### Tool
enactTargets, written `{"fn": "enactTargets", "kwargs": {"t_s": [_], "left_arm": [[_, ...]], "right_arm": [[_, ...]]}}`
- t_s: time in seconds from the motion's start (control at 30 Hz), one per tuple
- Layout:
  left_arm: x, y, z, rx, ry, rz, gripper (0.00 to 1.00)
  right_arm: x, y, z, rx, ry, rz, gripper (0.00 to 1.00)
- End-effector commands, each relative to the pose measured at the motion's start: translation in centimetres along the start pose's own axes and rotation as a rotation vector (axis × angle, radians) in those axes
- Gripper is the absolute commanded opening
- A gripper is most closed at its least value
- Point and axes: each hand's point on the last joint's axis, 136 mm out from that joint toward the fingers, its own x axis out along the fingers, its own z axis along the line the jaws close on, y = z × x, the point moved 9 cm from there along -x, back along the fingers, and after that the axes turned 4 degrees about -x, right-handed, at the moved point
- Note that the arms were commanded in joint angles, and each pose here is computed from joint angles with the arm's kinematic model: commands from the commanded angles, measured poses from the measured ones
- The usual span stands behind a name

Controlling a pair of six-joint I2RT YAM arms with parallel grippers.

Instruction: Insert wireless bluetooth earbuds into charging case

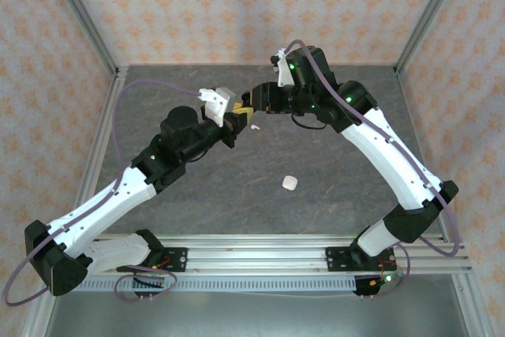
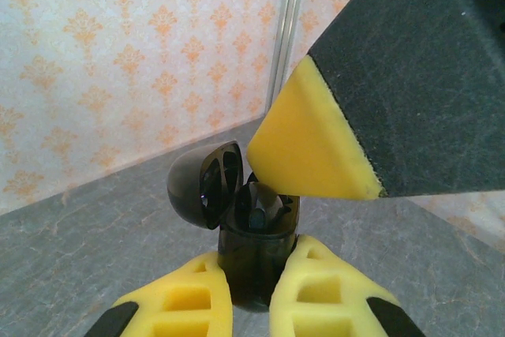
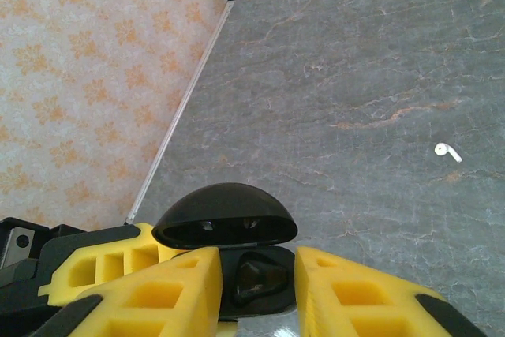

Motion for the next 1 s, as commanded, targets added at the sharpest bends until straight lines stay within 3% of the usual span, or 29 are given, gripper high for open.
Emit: {"fn": "enactTargets", "kwargs": {"t_s": [0.0, 0.43, 0.77, 0.97], "left_arm": [[-0.8, -1.8, -0.7, 0.001, 0.031, -0.075, 0.0], [-0.9, -2.3, -1.2, -0.02, 0.076, -0.043, 0.0], [-1.5, -2.8, -2.4, -0.049, 0.207, -0.022, 0.0], [-1.6, -4.2, -3.0, -0.072, 0.25, -0.031, 0.0]], "right_arm": [[-1.3, -0.8, 0.8, 0.006, -0.049, -0.035, 0.32], [-4.7, -2.6, -0.3, 0.052, -0.038, -0.136, 0.36], [-3.7, -3.7, -4.5, 0.291, -0.198, -0.056, 0.3], [-2.7, -3.0, -5.7, 0.365, -0.32, -0.013, 0.18]]}}
